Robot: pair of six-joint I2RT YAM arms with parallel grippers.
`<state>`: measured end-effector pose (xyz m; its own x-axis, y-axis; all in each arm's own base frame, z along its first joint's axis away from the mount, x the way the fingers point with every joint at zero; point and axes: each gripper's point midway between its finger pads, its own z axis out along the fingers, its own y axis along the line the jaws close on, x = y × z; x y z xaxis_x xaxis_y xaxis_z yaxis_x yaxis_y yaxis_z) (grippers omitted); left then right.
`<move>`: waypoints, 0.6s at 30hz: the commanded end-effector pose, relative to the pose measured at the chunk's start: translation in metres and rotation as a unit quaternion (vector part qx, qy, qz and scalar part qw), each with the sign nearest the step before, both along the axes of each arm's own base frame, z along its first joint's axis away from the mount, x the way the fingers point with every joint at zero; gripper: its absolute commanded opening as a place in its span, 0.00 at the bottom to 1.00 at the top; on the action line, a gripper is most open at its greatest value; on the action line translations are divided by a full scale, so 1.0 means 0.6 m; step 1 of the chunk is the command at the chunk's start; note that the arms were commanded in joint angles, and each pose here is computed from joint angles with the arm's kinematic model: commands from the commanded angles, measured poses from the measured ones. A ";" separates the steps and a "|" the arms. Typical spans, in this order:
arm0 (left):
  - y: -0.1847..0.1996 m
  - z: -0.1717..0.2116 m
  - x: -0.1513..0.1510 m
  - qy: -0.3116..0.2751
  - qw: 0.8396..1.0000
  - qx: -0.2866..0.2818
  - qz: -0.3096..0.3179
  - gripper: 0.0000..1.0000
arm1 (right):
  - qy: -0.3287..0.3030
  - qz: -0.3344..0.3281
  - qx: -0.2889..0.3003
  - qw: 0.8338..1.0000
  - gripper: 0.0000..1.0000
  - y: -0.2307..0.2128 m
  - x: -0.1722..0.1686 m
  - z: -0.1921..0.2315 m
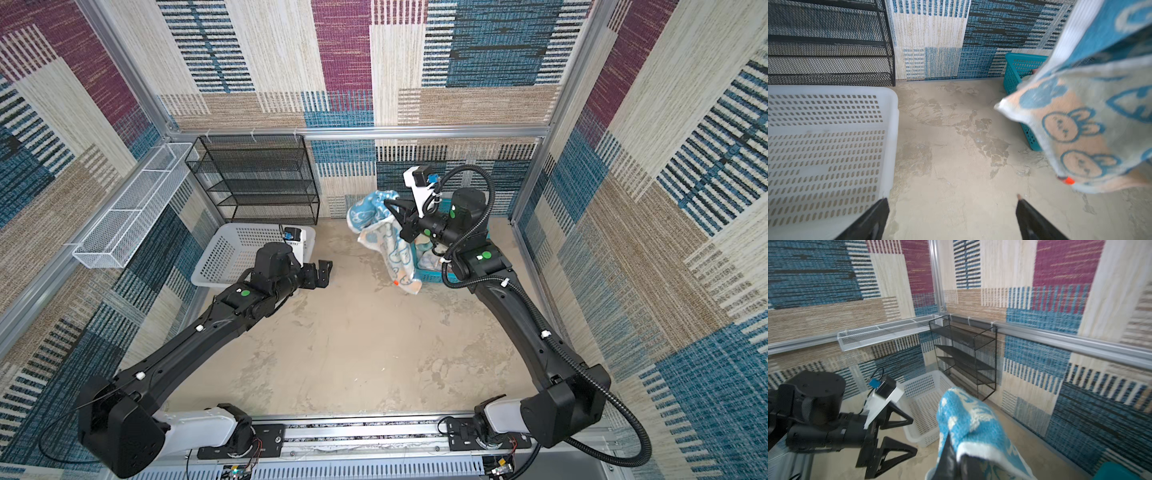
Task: Fold and stack the towels
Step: 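Lift the towel out and lay it on the table with the right gripper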
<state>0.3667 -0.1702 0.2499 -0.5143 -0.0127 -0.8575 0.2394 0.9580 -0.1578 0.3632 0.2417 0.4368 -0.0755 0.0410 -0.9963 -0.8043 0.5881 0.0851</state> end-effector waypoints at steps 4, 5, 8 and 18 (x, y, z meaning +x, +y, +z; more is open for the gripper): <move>0.028 0.008 -0.030 -0.019 1.000 0.000 0.016 1.00 | 0.074 0.054 -0.010 0.996 0.00 0.047 -0.034 -0.102; 0.031 0.006 -0.036 -0.018 1.000 0.002 0.015 1.00 | 0.087 0.058 -0.016 0.994 0.00 0.051 -0.037 -0.124; 0.038 -0.006 -0.045 -0.012 1.000 0.008 0.017 1.00 | 0.126 0.044 -0.034 0.991 0.00 0.052 -0.027 -0.190; 0.035 -0.078 -0.033 0.035 0.999 0.026 0.028 1.00 | 0.137 -0.107 -0.111 0.978 0.00 0.032 0.121 -0.298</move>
<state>0.3417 -0.1485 0.2097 -0.5610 0.0123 -0.8277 0.1957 0.9735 -0.1182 0.4050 0.2703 0.2563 -0.4113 -0.1145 -0.9043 -0.6926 0.6843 0.2283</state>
